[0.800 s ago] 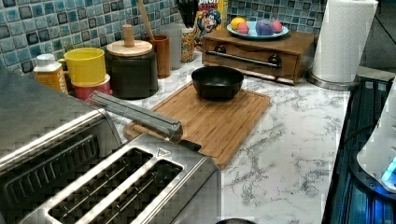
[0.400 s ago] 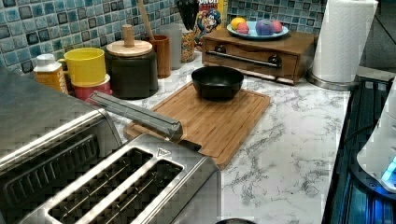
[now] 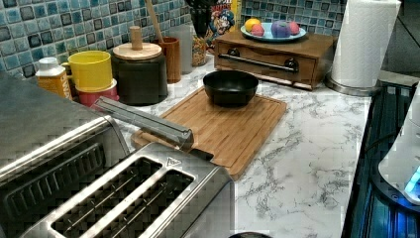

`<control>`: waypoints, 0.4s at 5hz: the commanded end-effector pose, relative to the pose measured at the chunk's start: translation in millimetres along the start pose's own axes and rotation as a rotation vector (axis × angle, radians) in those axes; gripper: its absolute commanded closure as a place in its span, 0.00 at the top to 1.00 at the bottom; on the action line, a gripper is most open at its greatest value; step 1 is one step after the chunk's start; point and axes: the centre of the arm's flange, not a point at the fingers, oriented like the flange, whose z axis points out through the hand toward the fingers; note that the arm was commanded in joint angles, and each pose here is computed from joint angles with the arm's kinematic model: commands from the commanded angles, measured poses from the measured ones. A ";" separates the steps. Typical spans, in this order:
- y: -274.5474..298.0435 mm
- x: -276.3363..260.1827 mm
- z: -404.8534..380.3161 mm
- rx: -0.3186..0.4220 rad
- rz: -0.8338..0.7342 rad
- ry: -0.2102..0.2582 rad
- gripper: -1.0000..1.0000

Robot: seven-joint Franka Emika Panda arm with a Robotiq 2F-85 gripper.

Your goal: Pick up the bowl.

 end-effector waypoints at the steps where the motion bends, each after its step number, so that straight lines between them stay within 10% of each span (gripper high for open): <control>1: 127.7 40.0 -6.5 -0.020 0.111 0.026 0.00; 2: 139.3 45.3 -1.1 -0.030 0.132 0.044 0.50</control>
